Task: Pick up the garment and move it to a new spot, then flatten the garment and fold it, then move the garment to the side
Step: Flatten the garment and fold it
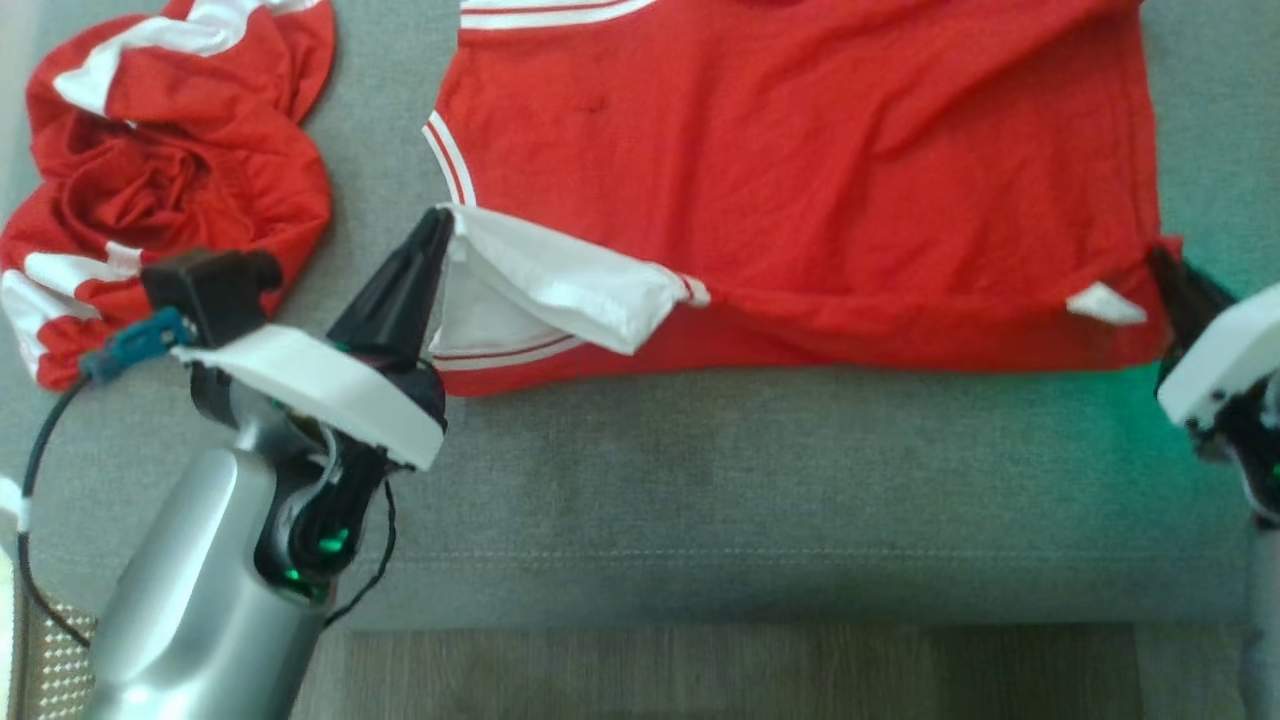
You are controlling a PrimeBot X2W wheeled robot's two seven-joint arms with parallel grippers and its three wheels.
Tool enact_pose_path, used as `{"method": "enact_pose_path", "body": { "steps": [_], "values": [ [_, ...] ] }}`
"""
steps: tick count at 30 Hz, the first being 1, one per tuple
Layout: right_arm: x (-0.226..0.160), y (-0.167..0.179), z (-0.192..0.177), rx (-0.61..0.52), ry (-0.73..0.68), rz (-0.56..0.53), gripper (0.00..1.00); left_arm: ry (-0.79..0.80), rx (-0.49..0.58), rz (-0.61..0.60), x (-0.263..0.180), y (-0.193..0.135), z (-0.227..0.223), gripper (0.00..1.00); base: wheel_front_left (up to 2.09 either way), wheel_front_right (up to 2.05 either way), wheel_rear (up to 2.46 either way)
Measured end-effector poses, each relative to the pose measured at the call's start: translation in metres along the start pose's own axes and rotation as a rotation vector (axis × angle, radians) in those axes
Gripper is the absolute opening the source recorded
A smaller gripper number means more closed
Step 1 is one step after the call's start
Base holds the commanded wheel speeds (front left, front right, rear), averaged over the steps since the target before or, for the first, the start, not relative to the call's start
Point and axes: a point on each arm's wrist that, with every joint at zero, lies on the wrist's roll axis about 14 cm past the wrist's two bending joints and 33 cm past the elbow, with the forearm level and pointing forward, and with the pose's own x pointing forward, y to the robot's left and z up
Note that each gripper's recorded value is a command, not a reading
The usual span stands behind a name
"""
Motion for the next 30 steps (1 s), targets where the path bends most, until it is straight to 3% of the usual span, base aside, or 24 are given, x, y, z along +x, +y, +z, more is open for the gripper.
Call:
{"method": "enact_pose_path", "body": {
  "steps": [6,9,17,18,19,20,21,22,25,30],
  "values": [
    [0.021,0.005,0.014,-0.018,-0.011,0.003,0.00,0.025,0.040,0.016,0.015,0.013,-0.008,0.00,0.00,0.00,0.00],
    [0.033,0.010,0.022,-0.033,-0.027,0.010,0.00,-0.012,0.111,-0.024,0.025,0.010,-0.003,0.00,0.00,0.00,0.00],
    [0.042,0.018,0.033,-0.041,-0.094,0.028,0.00,-0.088,0.141,-0.024,0.034,0.019,0.005,0.00,0.00,0.00,0.00],
    [0.042,0.018,0.033,-0.039,-0.097,0.027,0.11,-0.085,0.143,-0.019,0.034,0.021,0.004,0.00,0.00,0.00,0.00],
    [0.042,0.018,0.034,-0.038,-0.100,0.027,0.47,-0.081,0.144,-0.016,0.035,0.022,0.003,0.00,0.00,0.00,0.00],
    [0.042,0.018,0.034,-0.036,-0.101,0.026,1.00,-0.077,0.142,-0.015,0.035,0.022,0.002,0.25,0.00,0.00,0.00],
    [0.042,0.017,0.034,-0.033,-0.108,0.024,1.00,-0.078,0.139,-0.014,0.034,0.022,0.001,0.78,0.00,0.00,0.00],
    [0.041,0.017,0.035,-0.033,-0.116,0.022,1.00,-0.076,0.136,-0.008,0.034,0.023,-0.001,1.00,0.00,0.00,0.00],
    [0.035,0.020,0.047,-0.026,-0.182,0.030,1.00,-0.107,0.126,-0.004,0.032,0.020,0.002,1.00,0.00,0.00,0.00],
    [0.007,0.026,0.082,-0.020,-0.421,0.053,1.00,-0.182,0.147,0.017,0.019,0.015,0.011,1.00,0.00,0.00,0.00]
  ]
}}
